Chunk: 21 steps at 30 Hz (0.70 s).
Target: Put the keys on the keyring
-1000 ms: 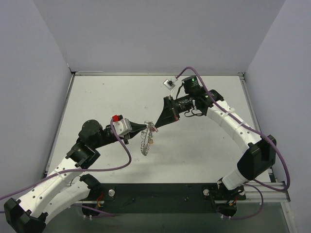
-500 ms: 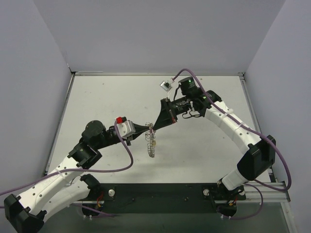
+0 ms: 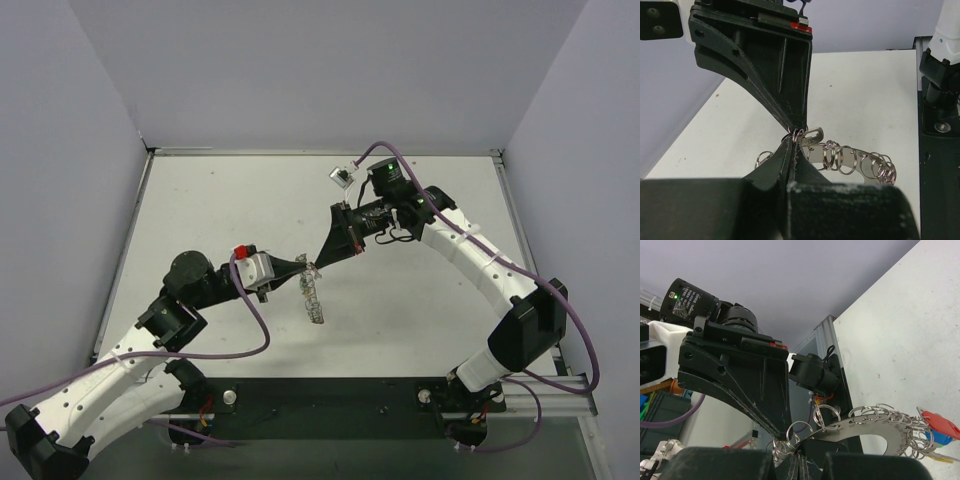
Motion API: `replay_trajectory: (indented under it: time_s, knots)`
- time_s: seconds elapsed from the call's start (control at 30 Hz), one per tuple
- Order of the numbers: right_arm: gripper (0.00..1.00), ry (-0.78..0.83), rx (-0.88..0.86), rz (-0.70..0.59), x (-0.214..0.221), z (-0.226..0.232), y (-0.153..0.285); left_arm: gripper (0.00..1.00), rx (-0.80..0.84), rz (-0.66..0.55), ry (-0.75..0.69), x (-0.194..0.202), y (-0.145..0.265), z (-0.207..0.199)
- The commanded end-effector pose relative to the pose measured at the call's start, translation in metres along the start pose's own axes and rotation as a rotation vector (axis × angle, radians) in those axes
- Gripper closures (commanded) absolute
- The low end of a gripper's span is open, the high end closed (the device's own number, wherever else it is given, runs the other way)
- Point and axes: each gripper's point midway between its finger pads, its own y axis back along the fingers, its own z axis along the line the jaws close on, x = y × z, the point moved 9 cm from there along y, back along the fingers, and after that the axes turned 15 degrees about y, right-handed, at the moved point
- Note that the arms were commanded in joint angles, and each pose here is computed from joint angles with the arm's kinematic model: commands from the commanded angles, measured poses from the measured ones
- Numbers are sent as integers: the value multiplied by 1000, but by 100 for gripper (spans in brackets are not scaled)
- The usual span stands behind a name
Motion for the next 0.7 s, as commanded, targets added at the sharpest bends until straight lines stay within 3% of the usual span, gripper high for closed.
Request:
replay_trajectory:
  time_s: [0.0, 0.67]
  knots:
    - [100, 71, -5, -28, -9, 10, 8, 100, 76, -93, -67, -24, -2, -8]
    - [100, 102, -50, -45, -11, 22, 14, 100, -32, -47, -71, -17, -3, 1]
